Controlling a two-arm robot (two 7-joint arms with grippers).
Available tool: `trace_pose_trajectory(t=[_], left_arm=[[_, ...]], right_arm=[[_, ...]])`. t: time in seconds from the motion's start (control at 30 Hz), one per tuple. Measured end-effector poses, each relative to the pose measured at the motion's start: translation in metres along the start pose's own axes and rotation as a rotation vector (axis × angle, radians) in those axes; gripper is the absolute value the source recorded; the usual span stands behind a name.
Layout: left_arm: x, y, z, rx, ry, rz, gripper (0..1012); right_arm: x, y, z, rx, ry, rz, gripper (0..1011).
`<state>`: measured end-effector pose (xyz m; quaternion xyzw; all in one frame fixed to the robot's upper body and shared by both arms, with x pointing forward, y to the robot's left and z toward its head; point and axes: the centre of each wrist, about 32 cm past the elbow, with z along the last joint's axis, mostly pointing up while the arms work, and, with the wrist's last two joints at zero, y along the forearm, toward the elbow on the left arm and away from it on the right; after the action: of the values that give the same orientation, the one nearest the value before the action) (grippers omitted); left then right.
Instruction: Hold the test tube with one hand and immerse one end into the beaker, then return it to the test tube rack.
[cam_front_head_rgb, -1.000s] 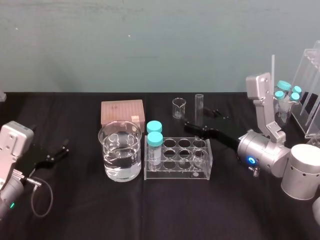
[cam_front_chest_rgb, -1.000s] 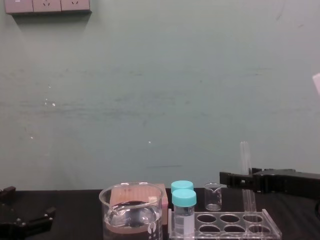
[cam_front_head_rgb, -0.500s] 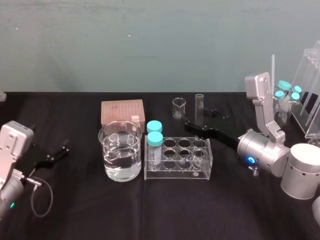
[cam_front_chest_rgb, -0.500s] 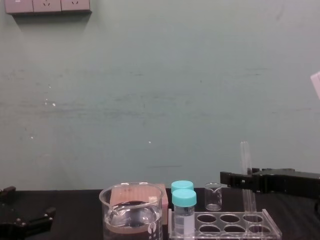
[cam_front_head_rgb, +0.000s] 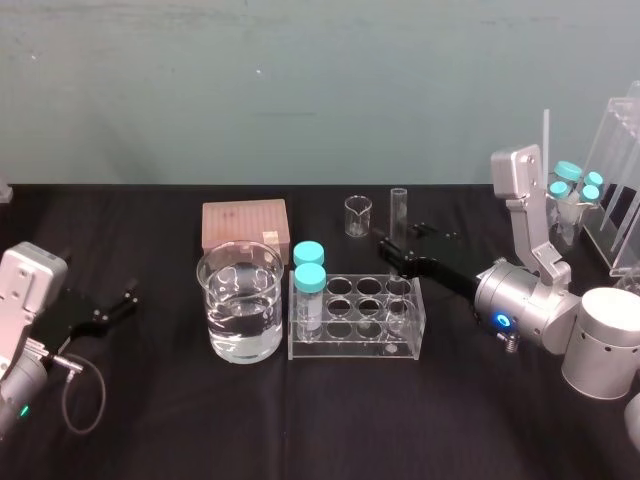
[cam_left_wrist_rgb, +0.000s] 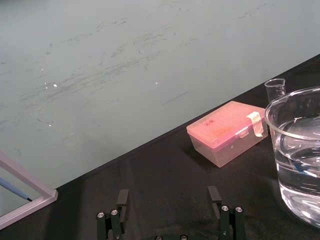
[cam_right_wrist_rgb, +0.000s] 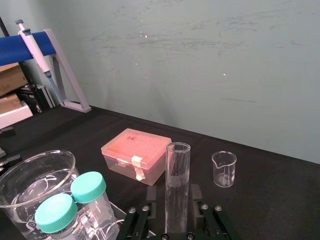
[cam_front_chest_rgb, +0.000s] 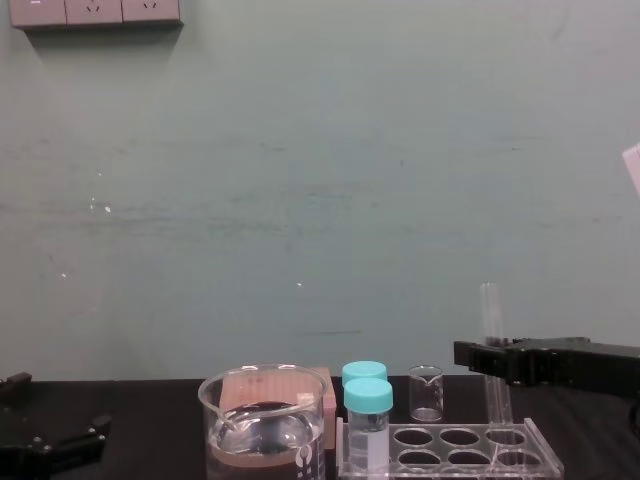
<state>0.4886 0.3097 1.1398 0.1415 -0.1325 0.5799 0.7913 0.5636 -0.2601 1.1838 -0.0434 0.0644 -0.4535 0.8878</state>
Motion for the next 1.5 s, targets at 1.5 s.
trace_pose_trajectory(t=[1.5], left_arm=[[0.0000, 0.000, 0.000, 0.000, 0.000, 0.000, 1000]], right_arm=[[-0.0044, -0.011, 0.009, 0.173, -0.101, 0.025, 226]])
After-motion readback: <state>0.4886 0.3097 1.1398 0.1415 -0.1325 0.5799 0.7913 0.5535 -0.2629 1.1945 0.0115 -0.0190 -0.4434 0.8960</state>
